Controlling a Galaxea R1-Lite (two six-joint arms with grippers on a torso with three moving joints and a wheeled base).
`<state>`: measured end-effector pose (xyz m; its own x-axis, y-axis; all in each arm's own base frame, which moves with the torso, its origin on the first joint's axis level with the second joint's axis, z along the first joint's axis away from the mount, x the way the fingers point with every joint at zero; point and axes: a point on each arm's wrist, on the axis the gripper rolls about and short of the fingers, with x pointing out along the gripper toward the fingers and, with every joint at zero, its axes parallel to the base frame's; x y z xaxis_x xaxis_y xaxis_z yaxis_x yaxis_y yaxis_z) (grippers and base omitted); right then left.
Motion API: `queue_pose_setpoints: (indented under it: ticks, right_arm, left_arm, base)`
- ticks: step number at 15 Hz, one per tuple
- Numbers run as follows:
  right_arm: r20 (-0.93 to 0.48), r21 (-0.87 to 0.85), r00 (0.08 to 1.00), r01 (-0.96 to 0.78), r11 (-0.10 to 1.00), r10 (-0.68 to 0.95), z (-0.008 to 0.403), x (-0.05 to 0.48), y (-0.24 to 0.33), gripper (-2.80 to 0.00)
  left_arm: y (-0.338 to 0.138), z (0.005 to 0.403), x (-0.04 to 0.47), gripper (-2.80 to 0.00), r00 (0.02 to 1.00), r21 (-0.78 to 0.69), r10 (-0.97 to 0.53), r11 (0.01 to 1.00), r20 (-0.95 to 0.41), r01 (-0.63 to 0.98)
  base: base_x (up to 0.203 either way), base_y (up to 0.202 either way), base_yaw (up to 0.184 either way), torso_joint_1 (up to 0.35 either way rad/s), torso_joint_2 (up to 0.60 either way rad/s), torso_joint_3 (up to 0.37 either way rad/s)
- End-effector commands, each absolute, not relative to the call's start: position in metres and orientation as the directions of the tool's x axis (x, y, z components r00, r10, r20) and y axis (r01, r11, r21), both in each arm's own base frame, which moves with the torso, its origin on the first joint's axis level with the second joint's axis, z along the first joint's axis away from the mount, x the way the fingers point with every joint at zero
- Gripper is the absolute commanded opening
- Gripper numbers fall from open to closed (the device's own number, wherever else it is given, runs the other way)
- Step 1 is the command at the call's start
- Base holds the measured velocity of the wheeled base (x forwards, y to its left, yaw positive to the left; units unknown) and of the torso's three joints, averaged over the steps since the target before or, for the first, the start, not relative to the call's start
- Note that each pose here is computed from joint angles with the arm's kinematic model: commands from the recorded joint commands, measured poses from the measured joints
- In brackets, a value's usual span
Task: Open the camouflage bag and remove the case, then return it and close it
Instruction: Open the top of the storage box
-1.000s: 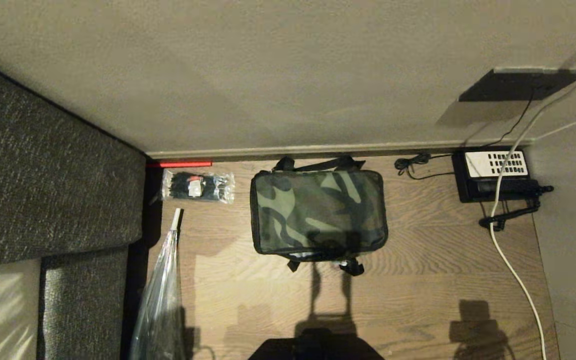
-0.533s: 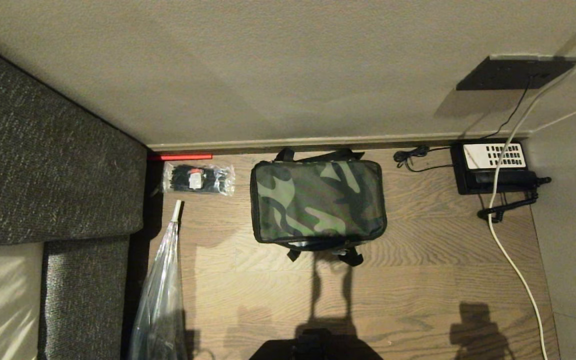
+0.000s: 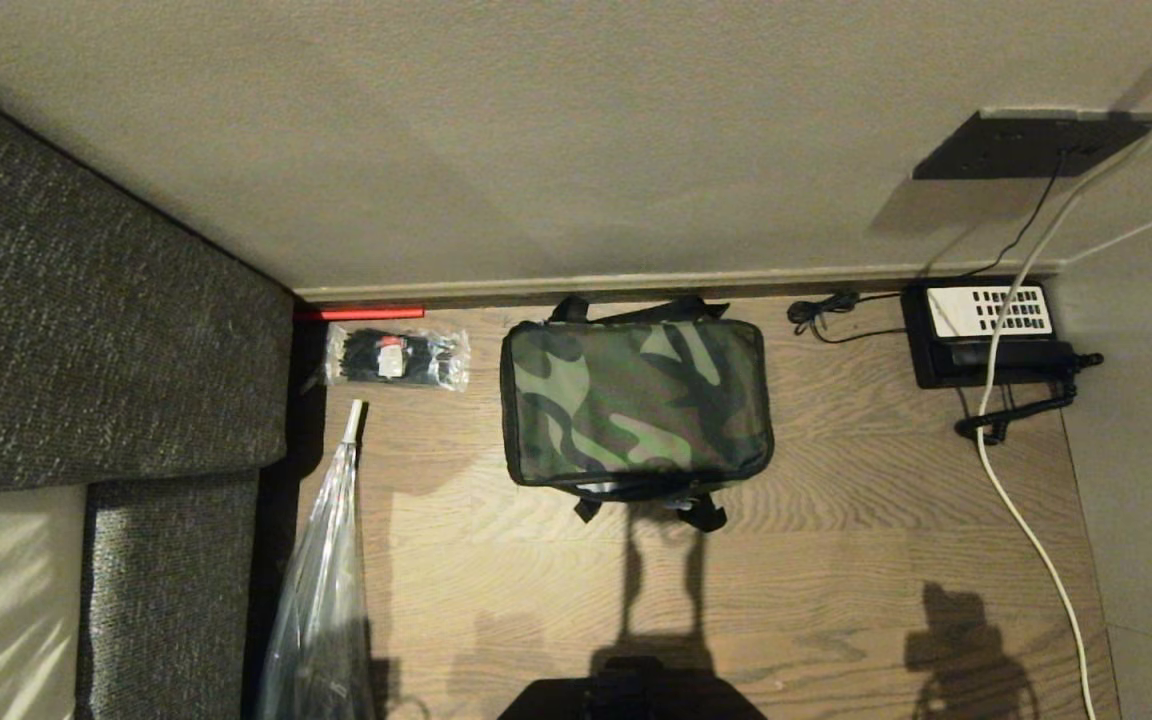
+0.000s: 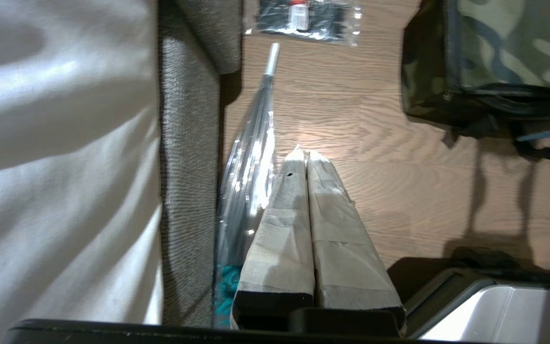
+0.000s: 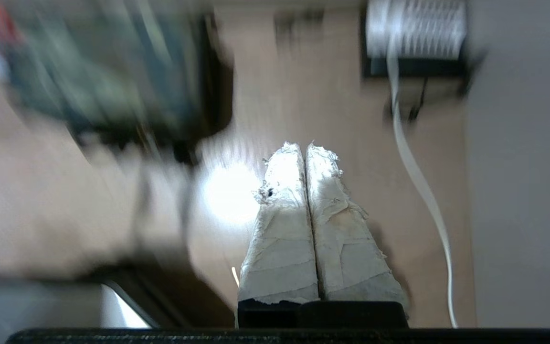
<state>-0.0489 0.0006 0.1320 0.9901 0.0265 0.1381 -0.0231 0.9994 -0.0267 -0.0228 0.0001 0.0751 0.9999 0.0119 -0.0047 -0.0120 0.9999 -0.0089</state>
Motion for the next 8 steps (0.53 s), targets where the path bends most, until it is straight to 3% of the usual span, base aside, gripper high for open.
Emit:
queue_pose_setpoints:
  ticks: [1, 4, 8]
  right_arm:
    - [0.198, 0.018, 0.979, -0.054, 0.998, 0.049, 0.18, -0.098, 0.001, -2.8]
    - [0.093, 0.094, 0.983, -0.169, 0.981, 0.16, 0.189, -0.135, 0.004, -2.8]
    - [-0.063, 0.191, 0.961, -0.254, 0.948, 0.27, 0.194, -0.116, 0.006, -2.8]
  left_arm:
    - [0.0, 0.074, -0.023, -2.8, 1.0, -0.009, 0.012, 1.0, -0.007, -0.012]
    - [0.0, 0.074, -0.023, -2.8, 1.0, -0.009, 0.012, 1.0, -0.006, -0.012]
    - [0.0, 0.074, -0.023, -2.8, 1.0, -0.009, 0.012, 1.0, -0.008, -0.012]
  base:
    - [0.0, 0.0, 0.0, 0.0, 0.0, 0.0]
    - [0.0, 0.0, 0.0, 0.0, 0.0, 0.0]
    - [0.0, 0.0, 0.0, 0.0, 0.0, 0.0]
